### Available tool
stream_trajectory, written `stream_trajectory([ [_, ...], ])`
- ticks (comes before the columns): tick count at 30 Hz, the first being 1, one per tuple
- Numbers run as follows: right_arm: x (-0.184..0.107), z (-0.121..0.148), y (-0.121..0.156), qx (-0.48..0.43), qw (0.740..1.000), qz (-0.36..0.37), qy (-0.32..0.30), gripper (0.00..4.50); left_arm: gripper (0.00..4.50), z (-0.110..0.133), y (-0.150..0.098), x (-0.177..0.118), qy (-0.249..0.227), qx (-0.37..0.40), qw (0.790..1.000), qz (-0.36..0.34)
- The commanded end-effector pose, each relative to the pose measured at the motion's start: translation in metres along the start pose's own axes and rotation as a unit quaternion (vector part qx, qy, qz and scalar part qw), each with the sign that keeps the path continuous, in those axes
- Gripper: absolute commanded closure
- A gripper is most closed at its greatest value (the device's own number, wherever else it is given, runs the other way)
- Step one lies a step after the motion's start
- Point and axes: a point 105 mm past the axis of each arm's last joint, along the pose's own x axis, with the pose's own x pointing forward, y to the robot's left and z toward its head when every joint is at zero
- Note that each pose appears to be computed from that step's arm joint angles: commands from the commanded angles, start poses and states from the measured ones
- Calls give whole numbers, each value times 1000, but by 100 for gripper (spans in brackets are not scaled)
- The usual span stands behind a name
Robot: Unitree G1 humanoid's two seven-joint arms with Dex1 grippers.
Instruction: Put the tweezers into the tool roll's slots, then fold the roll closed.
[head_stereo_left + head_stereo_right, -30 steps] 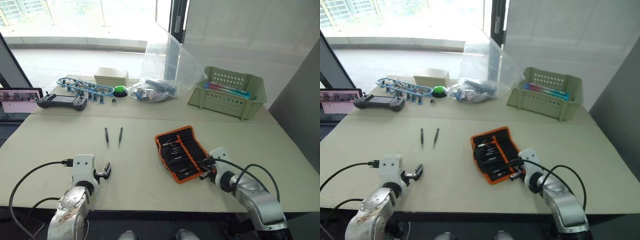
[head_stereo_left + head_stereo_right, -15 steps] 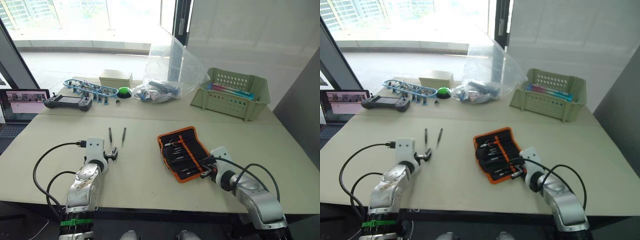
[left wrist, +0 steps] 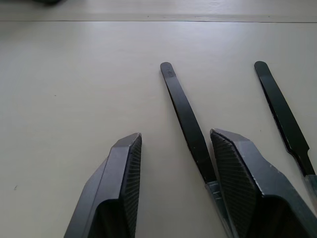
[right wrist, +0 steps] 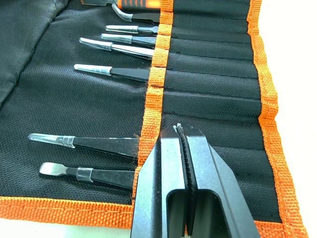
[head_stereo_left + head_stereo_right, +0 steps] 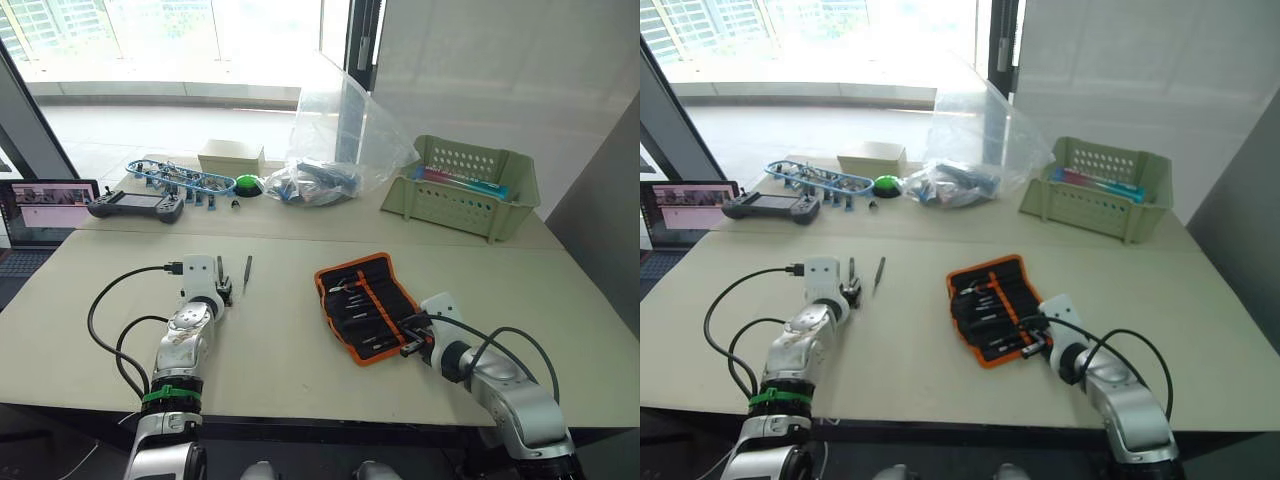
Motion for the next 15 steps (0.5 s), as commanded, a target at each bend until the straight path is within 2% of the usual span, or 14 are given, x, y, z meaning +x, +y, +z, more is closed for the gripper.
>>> stream_trajectory([
  [1,3,-26,6,23,998,9,51,450,349,-24,-11,0,41,-3,999,-16],
  [4,2,-26,6,23,998,9,51,450,447,-24,-10,0,41,-5,999,-13],
  [9,2,-27,7,25,998,8,51,450,447,-12,0,1,22,-8,1000,6],
  [15,2,-27,7,26,998,8,50,450,447,43,7,-4,-87,77,993,4],
])
